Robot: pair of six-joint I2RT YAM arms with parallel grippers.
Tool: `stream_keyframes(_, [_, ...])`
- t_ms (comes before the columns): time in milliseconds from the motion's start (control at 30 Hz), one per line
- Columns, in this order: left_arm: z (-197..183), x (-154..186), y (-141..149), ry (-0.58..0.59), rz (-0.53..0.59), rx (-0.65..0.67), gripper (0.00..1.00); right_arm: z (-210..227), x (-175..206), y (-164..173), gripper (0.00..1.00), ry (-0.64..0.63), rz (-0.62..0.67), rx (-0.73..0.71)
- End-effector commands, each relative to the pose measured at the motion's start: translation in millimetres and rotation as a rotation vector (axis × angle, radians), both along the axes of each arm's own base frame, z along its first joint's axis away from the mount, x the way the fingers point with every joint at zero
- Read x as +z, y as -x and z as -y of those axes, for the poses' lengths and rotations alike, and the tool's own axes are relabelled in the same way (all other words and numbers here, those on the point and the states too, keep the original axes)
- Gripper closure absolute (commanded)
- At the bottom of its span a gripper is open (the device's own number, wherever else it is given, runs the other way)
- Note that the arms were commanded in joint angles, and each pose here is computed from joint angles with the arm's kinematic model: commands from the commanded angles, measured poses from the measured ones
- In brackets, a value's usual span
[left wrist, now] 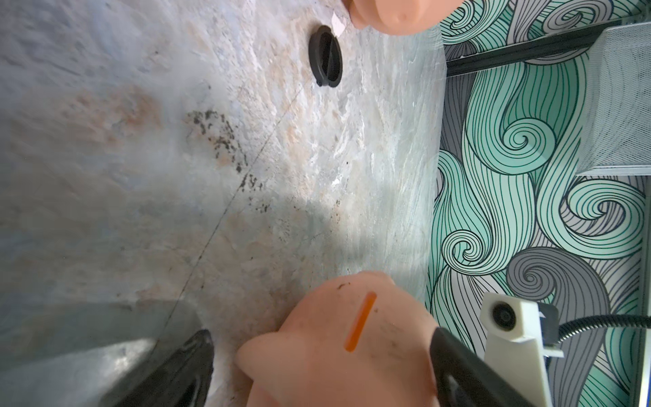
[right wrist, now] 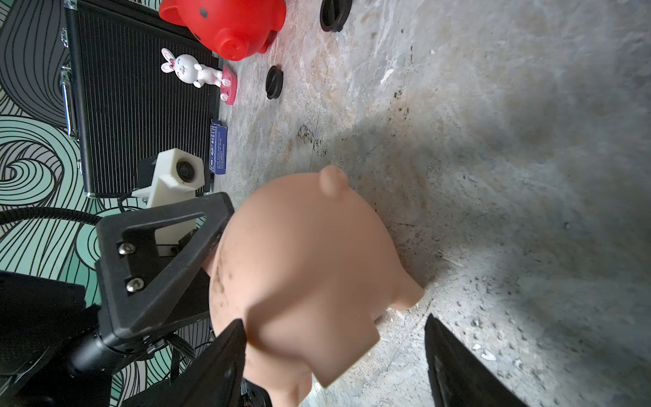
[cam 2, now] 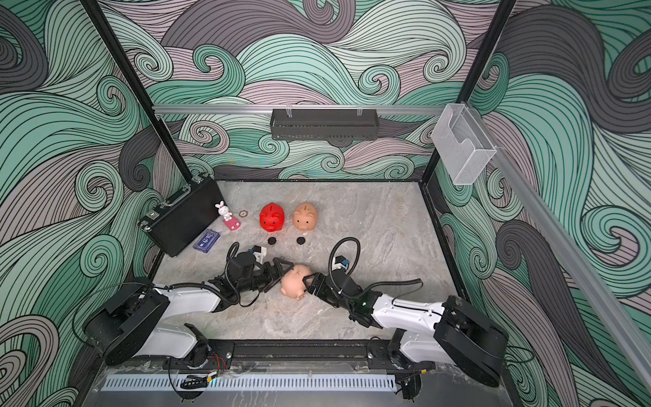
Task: Open piggy banks
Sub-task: Adjust the piggy bank at the center of the board.
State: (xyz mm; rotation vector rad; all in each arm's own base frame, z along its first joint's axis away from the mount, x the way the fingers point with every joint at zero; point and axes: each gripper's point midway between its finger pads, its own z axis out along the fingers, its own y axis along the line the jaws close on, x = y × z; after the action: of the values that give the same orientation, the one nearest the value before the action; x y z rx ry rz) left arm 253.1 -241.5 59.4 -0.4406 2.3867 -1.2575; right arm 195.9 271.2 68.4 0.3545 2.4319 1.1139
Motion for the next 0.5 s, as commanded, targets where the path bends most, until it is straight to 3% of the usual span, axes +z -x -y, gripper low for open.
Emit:
stream_keyframes(0, [4, 7, -2, 0.045, 0.027, -0.008, 0.06, 56, -74, 29, 0.23, 0.290, -0.168, -0.025])
stream_keyframes(200, [6, -5, 0, 0.061, 0.013, -0.011, 0.06, 57, -74, 29, 0.23, 0.293, -0.170, -0.026])
stream_keyframes(467, [1, 1, -1, 0.032, 0.036, -0.004, 0.18, 57, -74, 28, 0.23, 0.292, -0.171, -0.027])
